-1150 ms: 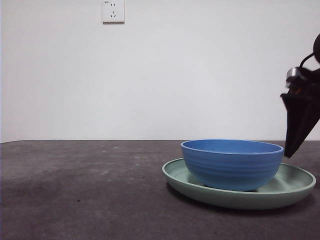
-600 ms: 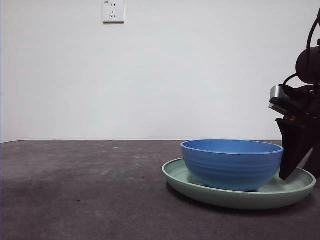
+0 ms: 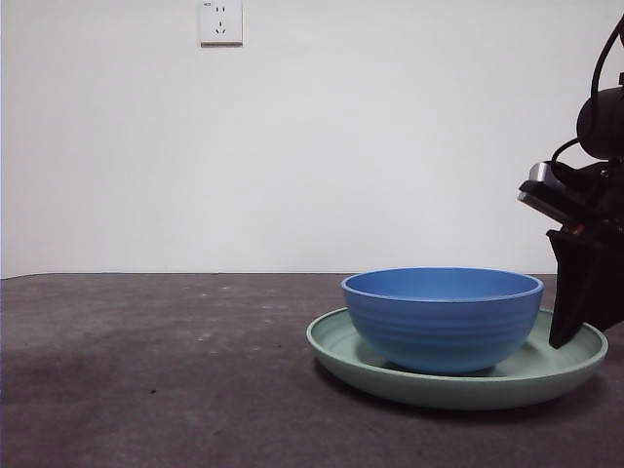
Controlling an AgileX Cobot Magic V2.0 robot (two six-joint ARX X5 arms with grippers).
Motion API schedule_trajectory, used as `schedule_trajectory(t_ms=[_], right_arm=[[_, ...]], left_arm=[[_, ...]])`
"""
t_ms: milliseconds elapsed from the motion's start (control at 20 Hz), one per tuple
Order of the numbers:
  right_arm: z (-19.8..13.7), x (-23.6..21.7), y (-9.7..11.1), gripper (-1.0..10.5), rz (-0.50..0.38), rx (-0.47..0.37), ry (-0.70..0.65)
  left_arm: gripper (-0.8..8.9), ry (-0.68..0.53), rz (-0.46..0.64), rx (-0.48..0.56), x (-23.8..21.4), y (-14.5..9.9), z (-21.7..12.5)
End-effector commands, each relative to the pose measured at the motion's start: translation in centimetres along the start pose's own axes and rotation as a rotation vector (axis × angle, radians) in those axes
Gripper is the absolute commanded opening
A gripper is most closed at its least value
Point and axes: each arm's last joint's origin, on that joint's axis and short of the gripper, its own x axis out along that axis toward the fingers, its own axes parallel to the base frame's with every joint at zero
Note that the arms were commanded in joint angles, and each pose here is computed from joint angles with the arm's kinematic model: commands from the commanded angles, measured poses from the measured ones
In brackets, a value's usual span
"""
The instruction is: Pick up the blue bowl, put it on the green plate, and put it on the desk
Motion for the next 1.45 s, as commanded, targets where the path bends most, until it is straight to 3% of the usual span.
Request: schedule_trajectory(t_ms=[50, 350, 800, 1450], right_arm=[[0.5, -0.9, 0.8, 0.1, 0.027, 0.003, -0.035], [-0.2, -1.2, 2.7, 0.1, 0.093, 0.03, -0.005], [0.0, 1.9, 8.6, 0.1, 0.193, 0.025, -0.041], [-0.2, 5.7, 9.6, 0.1, 0.098, 0.019, -0.044]], left_arm=[[6.56, -0.015, -0.005, 0.012, -0.3, -0.1, 0.2], [6.56, -0.033, -0.006, 0.014, -0.5, -0.1, 0.1], [6.56, -0.057, -0.008, 0.013, -0.7, -0.2, 0.2], [6.56, -0.092, -0.01, 0.015, -0.7, -0.2, 0.5]])
